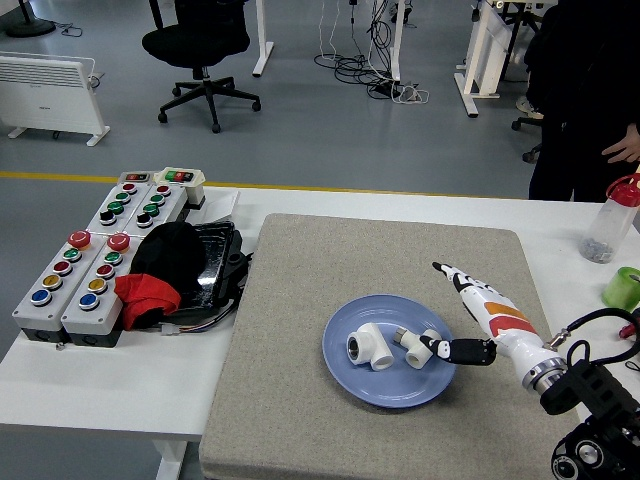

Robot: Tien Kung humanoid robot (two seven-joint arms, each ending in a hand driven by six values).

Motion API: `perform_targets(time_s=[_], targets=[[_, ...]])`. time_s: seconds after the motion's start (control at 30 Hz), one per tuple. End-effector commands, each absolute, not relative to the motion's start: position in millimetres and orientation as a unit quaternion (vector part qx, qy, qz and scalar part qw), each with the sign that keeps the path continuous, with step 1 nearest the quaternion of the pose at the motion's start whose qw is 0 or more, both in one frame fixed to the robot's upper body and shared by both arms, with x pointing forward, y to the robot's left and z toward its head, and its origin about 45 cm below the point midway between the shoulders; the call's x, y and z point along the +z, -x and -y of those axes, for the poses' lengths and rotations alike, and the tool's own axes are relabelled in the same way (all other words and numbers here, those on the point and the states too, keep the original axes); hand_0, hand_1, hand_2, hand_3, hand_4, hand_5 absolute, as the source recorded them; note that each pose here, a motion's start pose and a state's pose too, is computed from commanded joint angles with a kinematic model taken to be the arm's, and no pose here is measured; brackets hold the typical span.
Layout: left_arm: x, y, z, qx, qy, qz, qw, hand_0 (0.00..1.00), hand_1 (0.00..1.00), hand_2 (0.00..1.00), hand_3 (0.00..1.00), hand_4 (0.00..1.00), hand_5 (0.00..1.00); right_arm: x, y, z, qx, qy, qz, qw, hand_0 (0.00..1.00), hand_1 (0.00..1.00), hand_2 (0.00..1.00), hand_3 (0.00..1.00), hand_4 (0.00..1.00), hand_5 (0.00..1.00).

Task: Pick pipe place plate twice

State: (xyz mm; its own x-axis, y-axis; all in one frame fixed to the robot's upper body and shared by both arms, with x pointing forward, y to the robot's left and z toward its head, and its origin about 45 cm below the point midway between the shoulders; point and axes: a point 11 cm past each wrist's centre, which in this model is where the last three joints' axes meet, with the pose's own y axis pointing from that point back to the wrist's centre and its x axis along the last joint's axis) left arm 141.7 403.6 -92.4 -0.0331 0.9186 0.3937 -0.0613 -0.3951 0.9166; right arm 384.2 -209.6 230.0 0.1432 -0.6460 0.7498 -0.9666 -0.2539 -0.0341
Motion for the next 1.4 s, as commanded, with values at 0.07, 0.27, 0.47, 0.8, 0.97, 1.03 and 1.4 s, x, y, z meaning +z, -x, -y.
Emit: perform_targets(time_s=[0.07, 0.27, 0.47, 0.8, 0.97, 1.03, 1.4], targets=[[-92.3, -142.2, -403.6, 0.612, -0.568, -0.377, 0.4, 0.72, 0.746, 0.706, 0.651, 0.398, 0.998, 235.6, -385.1, 217.9, 0.314, -0.708, 0.6, 0.2, 0.919, 0.87, 0.965, 0.923, 0.518, 0.264], [-91.6, -144.4, -403.7, 0.613, -0.567, -0.376, 0.402, 0.72, 0.747, 0.705, 0.65, 0.398, 0.998, 252.0, -385.1, 267.1, 0.239, -0.649, 0.717, 0.083, 0.84, 0.8, 0.848, 0.829, 0.477, 0.315], [-91.0, -145.9, -404.0, 0.614, -0.566, -0.375, 0.402, 0.72, 0.747, 0.705, 0.65, 0.398, 0.998, 237.9, -383.1, 309.1, 0.095, -0.651, 0.752, 0.036, 0.838, 0.801, 0.844, 0.821, 0.493, 0.37], [-89.9, -149.0, -404.7, 0.615, -0.566, -0.372, 0.404, 0.719, 0.745, 0.704, 0.65, 0.398, 0.998, 204.9, -367.6, 343.6, -0.125, -0.631, 0.762, -0.077, 0.828, 0.791, 0.832, 0.821, 0.528, 0.493], [-89.8, -148.8, -405.1, 0.616, -0.566, -0.372, 0.403, 0.719, 0.745, 0.704, 0.65, 0.398, 0.998, 190.3, -359.1, 344.6, -0.218, -0.617, 0.744, -0.138, 0.828, 0.791, 0.832, 0.821, 0.528, 0.493], [-89.8, -148.8, -405.3, 0.616, -0.566, -0.372, 0.403, 0.718, 0.745, 0.705, 0.652, 0.398, 0.998, 188.0, -357.3, 345.2, -0.24, -0.611, 0.739, -0.154, 0.828, 0.789, 0.831, 0.817, 0.539, 0.518], [-90.2, -147.2, -405.4, 0.614, -0.568, -0.372, 0.403, 0.718, 0.746, 0.704, 0.651, 0.398, 0.998, 185.5, -351.4, 352.3, -0.239, -0.606, 0.742, -0.156, 0.82, 0.782, 0.822, 0.803, 0.547, 0.54]])
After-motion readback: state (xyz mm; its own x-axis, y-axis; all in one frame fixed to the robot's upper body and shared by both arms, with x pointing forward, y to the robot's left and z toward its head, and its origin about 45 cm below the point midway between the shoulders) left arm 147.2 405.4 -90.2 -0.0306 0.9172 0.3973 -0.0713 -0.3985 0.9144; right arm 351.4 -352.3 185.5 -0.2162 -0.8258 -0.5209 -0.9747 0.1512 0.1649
